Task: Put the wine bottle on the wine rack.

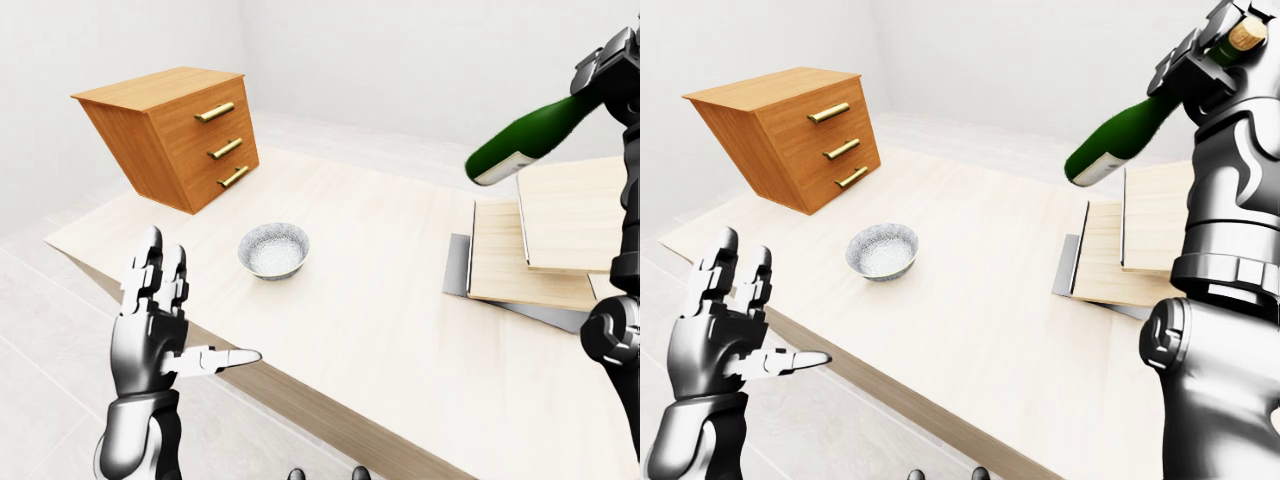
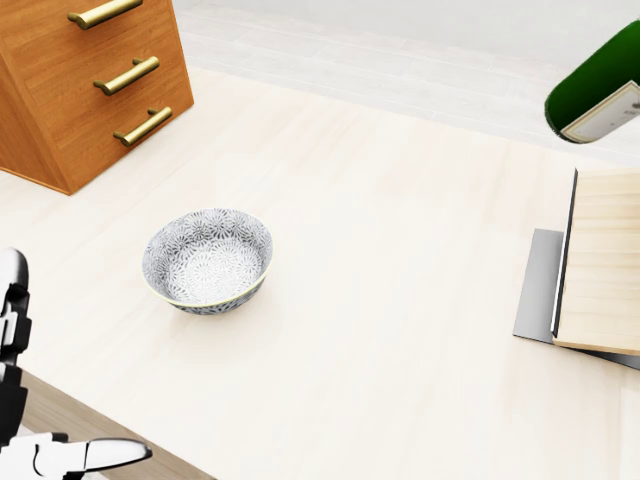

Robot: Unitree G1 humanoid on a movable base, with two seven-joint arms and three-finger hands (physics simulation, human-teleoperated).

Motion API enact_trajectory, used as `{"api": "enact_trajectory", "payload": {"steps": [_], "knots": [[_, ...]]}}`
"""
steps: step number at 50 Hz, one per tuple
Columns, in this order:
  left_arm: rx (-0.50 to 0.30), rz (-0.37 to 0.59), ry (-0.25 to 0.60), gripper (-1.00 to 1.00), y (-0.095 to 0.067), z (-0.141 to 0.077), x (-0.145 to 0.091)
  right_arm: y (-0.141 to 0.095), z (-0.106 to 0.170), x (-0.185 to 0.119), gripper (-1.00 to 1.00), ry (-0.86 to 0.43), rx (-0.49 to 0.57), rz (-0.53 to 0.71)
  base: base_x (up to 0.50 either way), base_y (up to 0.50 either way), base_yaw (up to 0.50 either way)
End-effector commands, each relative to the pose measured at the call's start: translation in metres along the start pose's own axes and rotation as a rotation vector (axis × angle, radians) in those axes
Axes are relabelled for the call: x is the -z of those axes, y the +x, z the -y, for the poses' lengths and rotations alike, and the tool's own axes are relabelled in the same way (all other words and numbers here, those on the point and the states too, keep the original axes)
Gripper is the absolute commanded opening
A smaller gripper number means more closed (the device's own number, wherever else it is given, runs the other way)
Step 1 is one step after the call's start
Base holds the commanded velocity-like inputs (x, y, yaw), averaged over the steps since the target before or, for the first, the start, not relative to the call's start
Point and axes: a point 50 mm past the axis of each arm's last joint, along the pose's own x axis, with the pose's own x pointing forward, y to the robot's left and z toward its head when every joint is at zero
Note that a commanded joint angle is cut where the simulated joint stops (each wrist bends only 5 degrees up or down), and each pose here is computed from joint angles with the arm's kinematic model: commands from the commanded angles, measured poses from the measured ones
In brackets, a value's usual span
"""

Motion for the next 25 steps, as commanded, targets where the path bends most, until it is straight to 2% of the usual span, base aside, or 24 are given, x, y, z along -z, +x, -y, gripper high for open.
{"api": "enact_trajectory", "payload": {"steps": [1, 10, 19, 25], "knots": [[0.0, 0.015, 0.001, 1.0, 0.001, 0.001, -0.003, 0.005, 0.014, -0.011, -1.0, 0.028, 0.056, -0.005, 0.0, 0.0, 0.0], [-0.002, 0.02, 0.002, 1.0, 0.003, 0.001, -0.003, 0.007, 0.022, -0.014, -1.0, -0.008, 0.092, -0.036, 0.0, 0.0, 0.0], [-0.018, 0.07, 0.009, 1.0, 0.005, 0.0, -0.014, 0.006, 0.033, -0.032, -1.0, 0.004, 0.118, 0.005, 0.0, 0.0, 0.0], [-0.013, 0.065, 0.008, 1.0, 0.005, 0.001, -0.013, 0.005, 0.039, -0.042, -1.0, 0.006, 0.139, 0.026, 0.0, 0.0, 0.0]]}}
